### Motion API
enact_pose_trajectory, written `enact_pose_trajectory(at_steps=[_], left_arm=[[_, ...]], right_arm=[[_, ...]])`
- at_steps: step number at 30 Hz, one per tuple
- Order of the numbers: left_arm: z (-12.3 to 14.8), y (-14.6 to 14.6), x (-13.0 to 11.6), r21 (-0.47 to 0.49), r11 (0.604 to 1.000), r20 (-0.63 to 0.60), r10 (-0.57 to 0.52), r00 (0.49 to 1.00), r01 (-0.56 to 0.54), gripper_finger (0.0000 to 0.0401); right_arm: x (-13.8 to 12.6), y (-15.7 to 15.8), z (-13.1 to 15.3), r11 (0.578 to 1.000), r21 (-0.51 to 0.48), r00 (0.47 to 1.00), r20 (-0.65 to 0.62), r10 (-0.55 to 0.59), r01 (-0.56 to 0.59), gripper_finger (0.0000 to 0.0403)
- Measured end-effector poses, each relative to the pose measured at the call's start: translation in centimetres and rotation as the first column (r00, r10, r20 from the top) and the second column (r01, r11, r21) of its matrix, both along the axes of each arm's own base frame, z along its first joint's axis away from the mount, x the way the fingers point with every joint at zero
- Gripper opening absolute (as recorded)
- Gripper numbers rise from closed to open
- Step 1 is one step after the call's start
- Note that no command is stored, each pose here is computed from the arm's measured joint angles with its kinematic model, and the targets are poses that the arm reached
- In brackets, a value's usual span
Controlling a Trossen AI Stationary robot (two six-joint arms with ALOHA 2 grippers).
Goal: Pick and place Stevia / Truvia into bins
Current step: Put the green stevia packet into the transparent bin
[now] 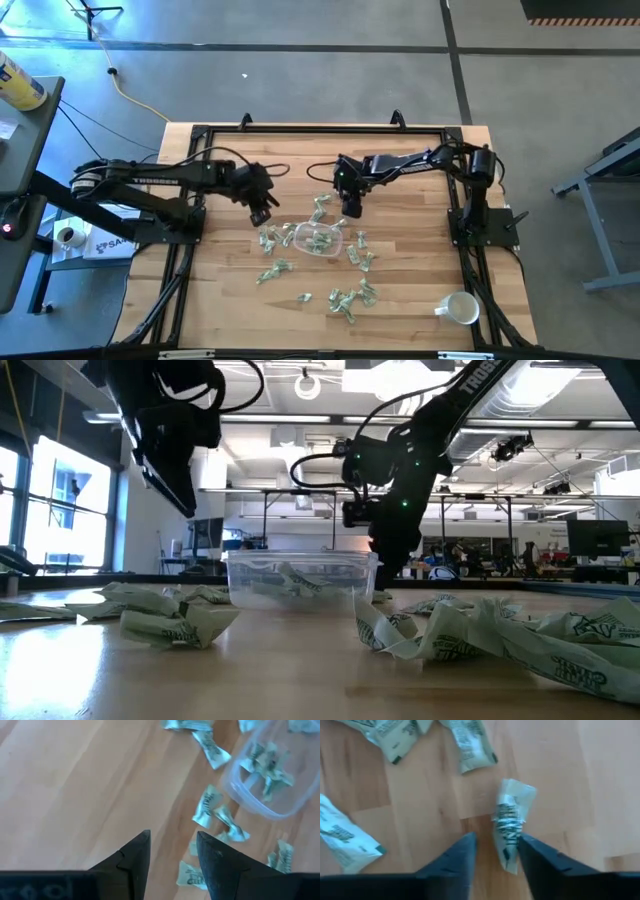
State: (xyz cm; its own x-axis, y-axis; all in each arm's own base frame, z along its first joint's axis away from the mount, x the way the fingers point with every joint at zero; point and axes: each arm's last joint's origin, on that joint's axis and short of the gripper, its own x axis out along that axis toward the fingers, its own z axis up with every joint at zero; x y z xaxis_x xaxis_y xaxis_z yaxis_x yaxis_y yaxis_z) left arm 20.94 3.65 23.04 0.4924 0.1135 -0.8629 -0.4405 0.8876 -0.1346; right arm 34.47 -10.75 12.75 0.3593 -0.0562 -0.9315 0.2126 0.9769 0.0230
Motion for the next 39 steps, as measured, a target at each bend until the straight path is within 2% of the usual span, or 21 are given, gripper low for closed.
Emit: enact_pose_trajectory(at_steps=[4, 5, 9, 13, 16, 21, 24, 27, 31, 36, 39], left_arm=[[0.0, 0.9, -0.1, 0.000, 0.999, 0.005, 0.042, 0.999, -0.042, 0.0193], [0.0, 1.1, -0.2, 0.001, 0.999, 0.007, 0.049, 0.999, -0.049, 0.0193], [0.0, 1.2, -0.2, -0.007, 0.998, 0.006, 0.058, 0.998, -0.058, 0.0193], [-0.1, 1.1, -0.3, -0.062, 0.997, 0.003, 0.044, 0.999, -0.044, 0.0193], [-0.3, 0.9, -0.6, -0.102, 0.993, -0.026, 0.054, 0.998, -0.056, 0.0193], [-0.7, 0.7, -1.5, -0.163, 0.973, -0.139, 0.141, 0.980, -0.163, 0.0193], [-1.0, 0.5, -2.2, -0.206, 0.936, -0.216, 0.242, 0.946, -0.286, 0.0193], [-1.7, 0.2, -2.6, -0.269, 0.878, -0.273, 0.324, 0.906, -0.396, 0.0193], [-2.6, -1.3, -2.2, -0.327, 0.834, -0.280, 0.364, 0.888, -0.445, 0.0193], [-2.8, -3.8, -1.3, -0.362, 0.771, -0.233, 0.470, 0.851, -0.525, 0.0193], [-3.4, -5.2, -1.1, -0.336, 0.720, -0.258, 0.550, 0.795, -0.607, 0.0193]], right_arm=[[-0.1, 0.1, 0.0, 0.995, 0.060, 0.997, -0.001, -0.075, 0.074, 0.0027], [-0.1, 0.2, 0.0, 0.993, 0.079, 0.996, 0.003, -0.093, 0.092, 0.0016], [0.3, 1.3, 1.4, 0.984, 0.127, 0.991, 0.030, -0.130, 0.125, 0.0025], [1.4, 3.5, 5.6, 0.992, 0.124, 0.983, 0.176, -0.049, 0.028, 0.0009], [2.1, 5.8, 7.4, 0.987, 0.138, 0.971, 0.233, 0.050, -0.084, 0.0012], [3.1, 8.9, 7.6, 0.945, 0.221, 0.941, 0.290, 0.172, -0.241, 0.0008], [3.5, 9.9, 6.5, 0.926, 0.260, 0.939, 0.280, 0.197, -0.272, 0.0008], [3.9, 10.4, 5.7, 0.924, 0.274, 0.944, 0.267, 0.193, -0.266, 0.0039], [3.9, 11.1, 5.1, 0.939, 0.239, 0.953, 0.232, 0.193, -0.248, 0.0123], [3.4, 11.9, 6.0, 0.962, 0.104, 0.950, 0.213, 0.226, -0.252, 0.0233], [2.8, 12.5, 7.1, 0.973, -0.027, 0.954, 0.192, 0.228, -0.228, 0.0277]])
